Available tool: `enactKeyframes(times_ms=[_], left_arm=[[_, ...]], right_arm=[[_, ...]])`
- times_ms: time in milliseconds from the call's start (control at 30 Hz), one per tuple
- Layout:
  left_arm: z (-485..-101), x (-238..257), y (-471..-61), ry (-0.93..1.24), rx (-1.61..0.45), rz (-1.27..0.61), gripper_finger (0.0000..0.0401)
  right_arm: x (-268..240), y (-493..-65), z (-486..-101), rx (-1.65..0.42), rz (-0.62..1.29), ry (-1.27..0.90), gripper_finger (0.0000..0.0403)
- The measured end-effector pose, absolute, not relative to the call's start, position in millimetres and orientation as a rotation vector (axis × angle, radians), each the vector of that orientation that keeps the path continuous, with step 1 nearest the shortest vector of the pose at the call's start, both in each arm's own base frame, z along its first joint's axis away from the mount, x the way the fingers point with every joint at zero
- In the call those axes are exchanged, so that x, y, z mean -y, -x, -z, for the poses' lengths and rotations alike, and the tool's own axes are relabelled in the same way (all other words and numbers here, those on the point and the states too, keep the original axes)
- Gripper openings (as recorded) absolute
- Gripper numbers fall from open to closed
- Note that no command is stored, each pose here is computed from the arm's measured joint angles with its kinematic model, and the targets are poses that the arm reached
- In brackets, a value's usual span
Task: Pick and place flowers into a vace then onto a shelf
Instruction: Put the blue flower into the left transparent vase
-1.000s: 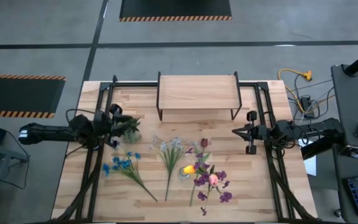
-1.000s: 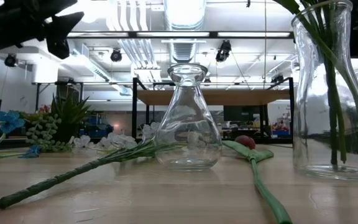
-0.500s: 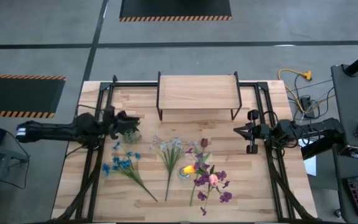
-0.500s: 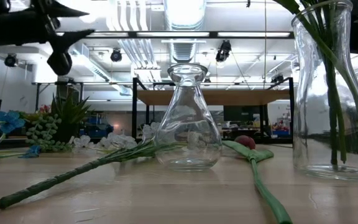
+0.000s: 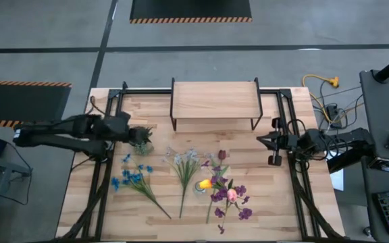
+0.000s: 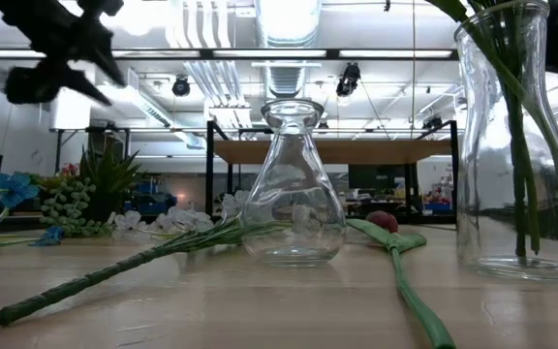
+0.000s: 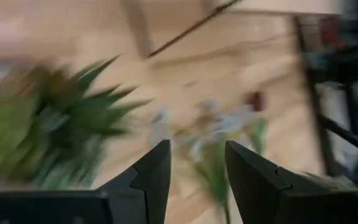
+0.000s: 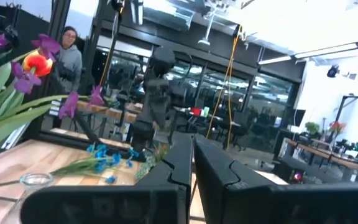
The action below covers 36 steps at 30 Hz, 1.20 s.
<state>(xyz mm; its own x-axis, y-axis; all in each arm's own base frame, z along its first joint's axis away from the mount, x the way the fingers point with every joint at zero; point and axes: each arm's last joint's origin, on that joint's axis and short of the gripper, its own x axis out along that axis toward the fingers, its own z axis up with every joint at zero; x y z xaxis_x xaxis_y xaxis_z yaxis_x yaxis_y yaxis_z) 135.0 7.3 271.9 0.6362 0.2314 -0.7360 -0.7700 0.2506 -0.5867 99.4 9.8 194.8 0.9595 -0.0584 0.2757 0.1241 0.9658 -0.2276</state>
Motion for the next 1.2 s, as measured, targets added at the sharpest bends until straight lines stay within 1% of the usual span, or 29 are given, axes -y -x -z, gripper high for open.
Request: enactKeyframes(times_ms=[67, 300, 433, 567, 800, 1000, 1100, 1200], left_arm=[[-277.0, -4.7, -142.5, 1.166, -0.61, -0.786, 0.0135], [-306.5, 18.3, -191.3, 1.154, -0.673, -0.757, 0.0135], [-308.6, 35.2, -215.5, 1.093, -0.804, -0.875, 0.0135], [-308.4, 56.5, -233.1, 1.064, -0.891, -0.99, 0.0135], [-297.1, 108.3, -260.5, 1.062, -0.94, -1.076, 0.0135], [-265.2, 146.6, -276.9, 0.977, -0.989, -1.16, 0.0135], [-247.9, 160.1, -278.4, 0.944, -0.992, -1.239, 0.0135], [-237.0, 170.1, -275.4, 0.961, -0.963, -1.309, 0.0135]], right_arm=[[-9.7, -99.1, -195.8, 0.281, 0.098, 0.263, 0.0009], [-9.7, -99.0, -195.9, 0.28, 0.106, 0.318, 0.0009], [-9.7, -99.0, -195.9, 0.279, 0.108, 0.332, 0.0009], [-9.7, -99.1, -195.9, 0.276, 0.115, 0.376, 0.0009], [-9.7, -99.1, -195.8, 0.275, 0.116, 0.388, 0.0009], [-9.7, -99.1, -195.7, 0.274, 0.116, 0.388, 0.0009], [-9.7, -99.1, -195.7, 0.274, 0.116, 0.388, 0.0009], [-9.7, -99.2, -195.7, 0.273, 0.116, 0.388, 0.0009]])
